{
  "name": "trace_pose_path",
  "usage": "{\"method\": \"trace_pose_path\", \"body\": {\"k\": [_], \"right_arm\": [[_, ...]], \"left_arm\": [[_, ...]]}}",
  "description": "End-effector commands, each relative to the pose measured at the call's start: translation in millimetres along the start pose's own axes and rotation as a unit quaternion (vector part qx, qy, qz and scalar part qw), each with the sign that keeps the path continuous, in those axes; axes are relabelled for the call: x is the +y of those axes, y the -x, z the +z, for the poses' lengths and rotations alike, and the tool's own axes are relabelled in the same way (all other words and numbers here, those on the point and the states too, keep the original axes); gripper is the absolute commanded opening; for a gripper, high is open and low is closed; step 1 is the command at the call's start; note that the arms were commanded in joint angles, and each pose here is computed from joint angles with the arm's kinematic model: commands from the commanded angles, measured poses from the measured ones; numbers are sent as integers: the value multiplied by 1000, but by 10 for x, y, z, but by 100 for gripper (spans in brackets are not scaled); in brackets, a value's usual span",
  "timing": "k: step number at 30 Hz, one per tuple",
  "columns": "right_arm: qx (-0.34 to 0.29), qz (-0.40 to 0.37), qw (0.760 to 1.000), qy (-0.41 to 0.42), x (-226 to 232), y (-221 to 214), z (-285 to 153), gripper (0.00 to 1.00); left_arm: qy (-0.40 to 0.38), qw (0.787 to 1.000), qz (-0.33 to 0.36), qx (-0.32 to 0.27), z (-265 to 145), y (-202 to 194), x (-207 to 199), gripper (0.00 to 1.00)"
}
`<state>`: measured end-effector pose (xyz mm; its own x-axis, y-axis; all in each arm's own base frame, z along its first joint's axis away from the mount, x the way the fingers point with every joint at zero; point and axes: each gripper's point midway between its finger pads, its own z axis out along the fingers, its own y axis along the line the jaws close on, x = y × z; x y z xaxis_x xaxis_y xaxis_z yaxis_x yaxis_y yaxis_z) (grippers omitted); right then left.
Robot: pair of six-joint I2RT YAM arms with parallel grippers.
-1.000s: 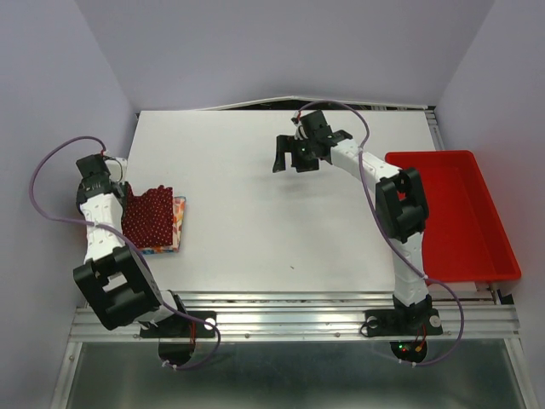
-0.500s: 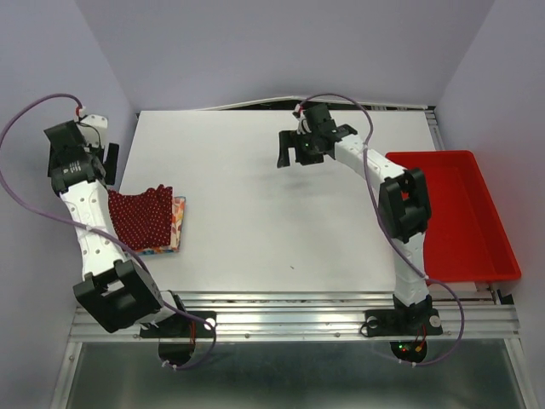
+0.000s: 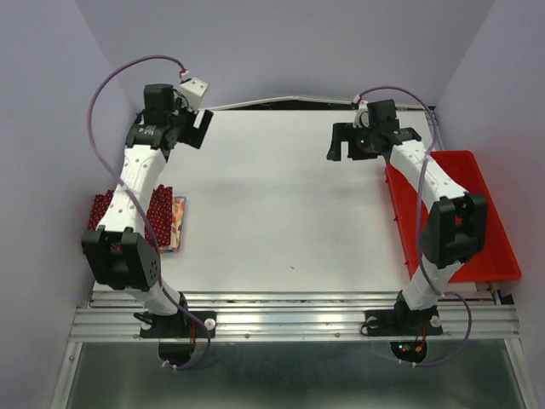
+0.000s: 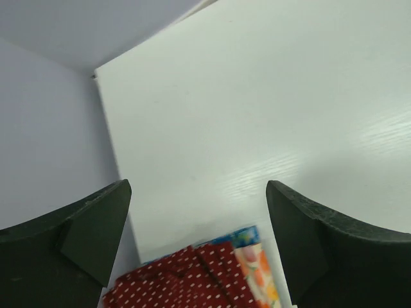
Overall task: Fold and stack the skirts
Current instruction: Neatly place the folded skirt to the corner
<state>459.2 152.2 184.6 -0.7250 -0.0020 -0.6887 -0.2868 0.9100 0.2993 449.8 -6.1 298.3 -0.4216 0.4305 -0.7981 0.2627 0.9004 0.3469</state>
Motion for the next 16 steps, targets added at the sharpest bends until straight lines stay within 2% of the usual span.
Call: {"method": "trace_pose_path", "body": {"k": [1, 3, 4, 6, 9, 13, 16], "right_arm": [[9, -40, 999, 24, 135, -276, -99, 100], [25, -33, 998, 47, 178, -543, -107, 100], [32, -28, 998, 54, 190, -641, -102, 100], [49, -21, 995, 83, 254, -893, -107, 100], [49, -20, 992, 112, 326, -1084, -147, 100], [47, -28, 992, 116, 359, -1134, -162, 100], [48, -31, 991, 125, 427, -1126, -170, 100]], "left_arm": [[-81, 995, -30, -45, 221, 304, -713, 99], [-100, 993, -31, -58, 303, 311, -976, 99], [-128, 991, -21, -43, 349, 147, -1269, 99], [-148, 988, -17, -37, 378, 32, -1516, 99], [-196, 981, -10, -4, 363, -400, -1923, 99], [-205, 979, -9, 9, 310, -573, -2048, 98], [-203, 979, -8, 1, 269, -557, -2031, 99]]}}
